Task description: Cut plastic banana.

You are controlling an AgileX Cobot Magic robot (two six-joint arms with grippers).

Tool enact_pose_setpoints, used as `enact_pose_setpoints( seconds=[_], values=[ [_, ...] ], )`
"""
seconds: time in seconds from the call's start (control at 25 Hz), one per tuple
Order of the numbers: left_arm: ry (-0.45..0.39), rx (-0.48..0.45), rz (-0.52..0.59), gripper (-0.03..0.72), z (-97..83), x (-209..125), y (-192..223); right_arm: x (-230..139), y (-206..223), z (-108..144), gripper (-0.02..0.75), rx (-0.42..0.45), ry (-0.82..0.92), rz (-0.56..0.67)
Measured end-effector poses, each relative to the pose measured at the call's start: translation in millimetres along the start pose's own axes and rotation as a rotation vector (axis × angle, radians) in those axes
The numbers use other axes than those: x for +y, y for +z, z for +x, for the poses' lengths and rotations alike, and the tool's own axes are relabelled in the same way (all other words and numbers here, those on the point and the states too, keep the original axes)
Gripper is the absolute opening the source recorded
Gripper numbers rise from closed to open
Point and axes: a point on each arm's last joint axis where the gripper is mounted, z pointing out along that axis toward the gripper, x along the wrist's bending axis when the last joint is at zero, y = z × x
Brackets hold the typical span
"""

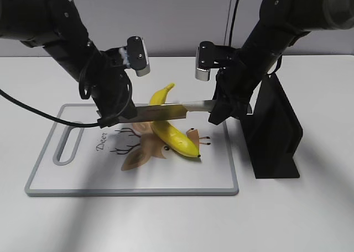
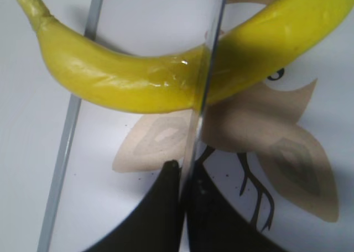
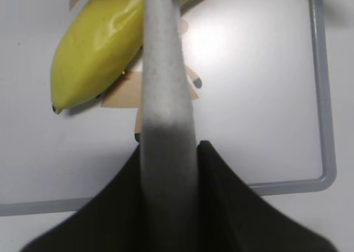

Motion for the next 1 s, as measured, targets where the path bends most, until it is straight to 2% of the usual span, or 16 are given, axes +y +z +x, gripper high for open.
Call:
enact_pose_setpoints(
  seconds=[0.24, 0.48, 0.72, 0.8, 0.84, 0.92, 1.0],
  values=[
    [0.013, 0.001, -0.003, 0.007, -3.8, 3.1, -11.9, 5.7, -12.4, 4.5, 0.198, -0.011, -0.007, -0.011],
    [0.057, 0.072, -0.049, 0.006, -8.1, 18.5, -56.3, 21.3, -57.0, 15.2, 0.198, -0.074, -0.039, -0.066],
    [0.079, 0.086, -0.085, 0.027, -17.2, 28.9, -85.7, 29.2, -90.1, 29.1, 0.197, -0.084, -0.057, -0.093],
    [0.069, 0.1, -0.103, 0.087, -19.2, 32.0, -94.7, 30.9, -98.0, 33.5, 0.192, -0.08, -0.044, -0.102],
    [0.068, 0.107, -0.11, 0.141, -20.1, 33.2, -98.9, 31.8, -101.6, 35.6, 0.188, -0.076, -0.039, -0.107],
    [0.067, 0.108, -0.116, 0.271, -22.3, 34.6, -104.9, 32.6, -106.1, 38.7, 0.185, -0.068, -0.027, -0.111],
    [0.064, 0.094, -0.126, 0.436, -25.7, 36.0, -110.4, 32.3, -109.8, 41.3, 0.182, -0.058, -0.019, -0.108]
  ],
)
